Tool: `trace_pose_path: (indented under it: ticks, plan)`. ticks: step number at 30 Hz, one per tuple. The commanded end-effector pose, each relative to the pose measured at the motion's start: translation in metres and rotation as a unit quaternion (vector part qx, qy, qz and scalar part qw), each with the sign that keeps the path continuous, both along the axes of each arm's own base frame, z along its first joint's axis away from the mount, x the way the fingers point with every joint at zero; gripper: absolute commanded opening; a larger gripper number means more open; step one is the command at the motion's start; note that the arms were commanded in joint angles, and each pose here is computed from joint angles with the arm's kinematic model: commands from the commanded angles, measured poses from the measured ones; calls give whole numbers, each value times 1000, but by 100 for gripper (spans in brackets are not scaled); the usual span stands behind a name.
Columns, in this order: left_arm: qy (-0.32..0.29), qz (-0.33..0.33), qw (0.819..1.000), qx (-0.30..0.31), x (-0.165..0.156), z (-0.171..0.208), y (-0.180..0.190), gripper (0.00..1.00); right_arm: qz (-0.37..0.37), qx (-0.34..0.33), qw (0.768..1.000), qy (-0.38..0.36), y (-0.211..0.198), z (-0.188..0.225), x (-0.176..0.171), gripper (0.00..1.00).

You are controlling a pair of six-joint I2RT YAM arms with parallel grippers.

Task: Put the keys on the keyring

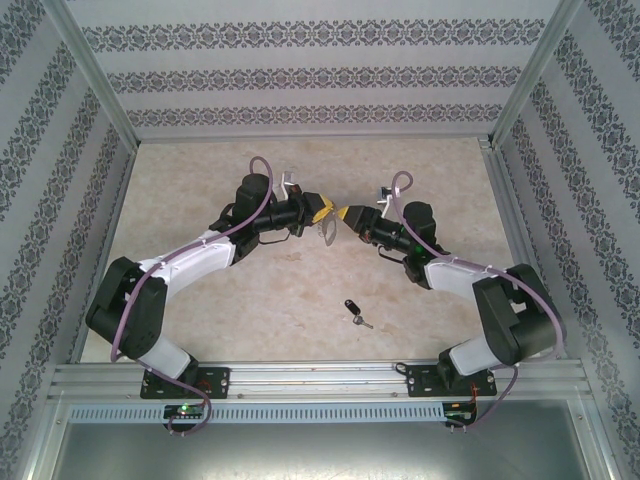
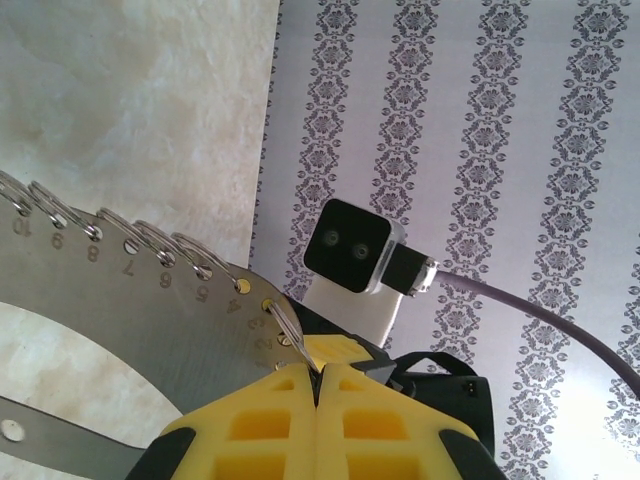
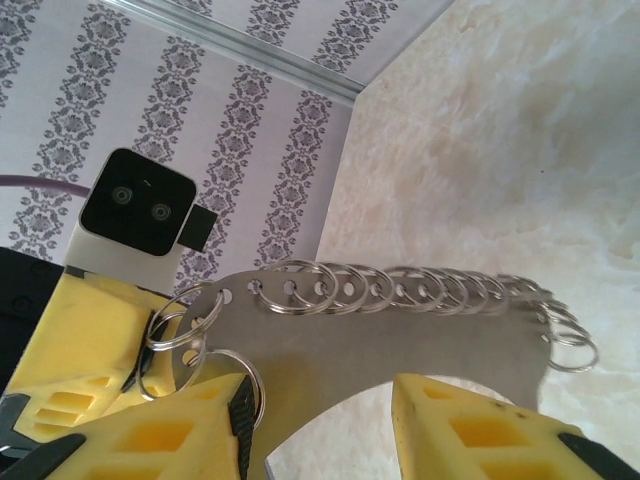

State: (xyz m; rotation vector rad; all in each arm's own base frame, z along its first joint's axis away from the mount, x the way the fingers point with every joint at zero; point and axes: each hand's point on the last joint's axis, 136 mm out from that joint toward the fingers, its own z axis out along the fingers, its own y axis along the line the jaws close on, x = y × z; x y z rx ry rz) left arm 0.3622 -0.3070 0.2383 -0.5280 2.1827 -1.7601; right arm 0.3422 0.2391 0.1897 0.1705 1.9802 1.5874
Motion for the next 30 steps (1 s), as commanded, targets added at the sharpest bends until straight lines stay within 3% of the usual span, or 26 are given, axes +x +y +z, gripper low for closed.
trace_pose_path:
  ticks: [1,11,21,30]
  plan:
    - [-43,-2,999,-22,4,24,1,0,12,30,999,-21,5,13,-1,41]
    - [-45,2,999,-19,1,28,4,0,-27,5,1000,-11,-23,-2,6,42]
    - [-42,3,999,-20,1,25,4,0,3,63,998,-6,-8,14,5,42]
    - [-42,8,999,-20,1,25,6,0,18,66,998,-16,-1,20,-13,42]
